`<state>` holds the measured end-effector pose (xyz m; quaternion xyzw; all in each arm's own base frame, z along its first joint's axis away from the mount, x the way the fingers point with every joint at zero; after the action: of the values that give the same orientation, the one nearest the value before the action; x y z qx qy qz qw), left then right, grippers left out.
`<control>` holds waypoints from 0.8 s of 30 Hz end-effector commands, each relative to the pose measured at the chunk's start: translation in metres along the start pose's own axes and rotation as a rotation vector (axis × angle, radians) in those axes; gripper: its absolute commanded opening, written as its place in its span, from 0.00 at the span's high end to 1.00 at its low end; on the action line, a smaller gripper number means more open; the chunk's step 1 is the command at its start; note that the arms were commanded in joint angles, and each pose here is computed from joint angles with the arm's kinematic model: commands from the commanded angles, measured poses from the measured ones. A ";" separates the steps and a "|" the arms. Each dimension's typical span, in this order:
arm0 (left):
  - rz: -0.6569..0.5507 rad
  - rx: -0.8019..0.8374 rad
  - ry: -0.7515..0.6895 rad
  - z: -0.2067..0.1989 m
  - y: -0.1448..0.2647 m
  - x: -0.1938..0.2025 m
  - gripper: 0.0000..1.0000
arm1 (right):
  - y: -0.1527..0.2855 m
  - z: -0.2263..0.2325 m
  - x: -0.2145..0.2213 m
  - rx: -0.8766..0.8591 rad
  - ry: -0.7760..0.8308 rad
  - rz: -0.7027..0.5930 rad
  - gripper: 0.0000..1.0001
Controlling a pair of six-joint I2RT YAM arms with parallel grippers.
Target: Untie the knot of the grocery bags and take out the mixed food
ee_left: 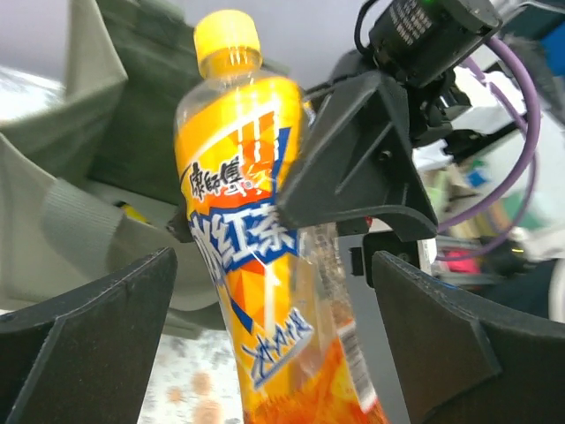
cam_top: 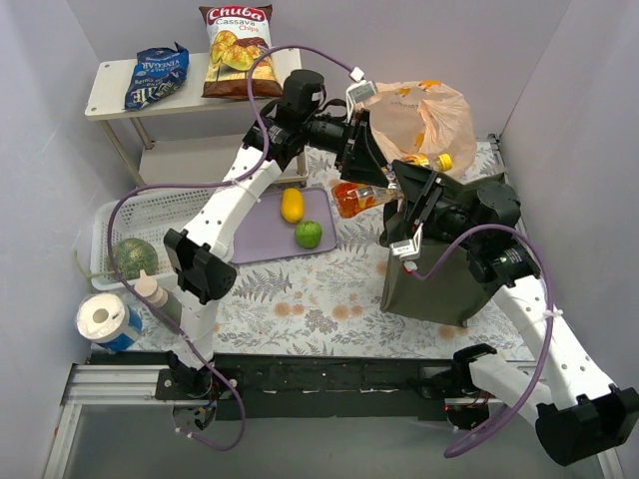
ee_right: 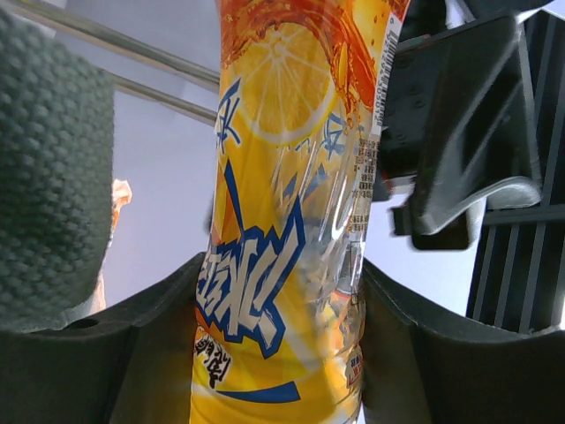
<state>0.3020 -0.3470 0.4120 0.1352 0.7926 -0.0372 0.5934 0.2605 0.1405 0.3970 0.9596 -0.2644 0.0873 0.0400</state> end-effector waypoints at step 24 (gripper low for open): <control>-0.019 -0.331 -0.227 -0.015 0.051 0.012 1.00 | 0.054 -0.088 0.073 0.360 -0.143 0.552 0.01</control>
<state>0.3090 -0.3360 0.3656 0.1476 0.8247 -0.0100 0.5459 0.3028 0.1334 0.4067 0.9363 -0.3473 0.0520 0.0046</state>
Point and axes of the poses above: each gripper's point midway between its finger pads, its own y axis back along the fingers, its own z axis along the line the jaws close on, x = y × z, the point moved 6 cm from there along y, back along the fingers, and after that the axes turned 12 degrees about -y, right-handed, at the moved point
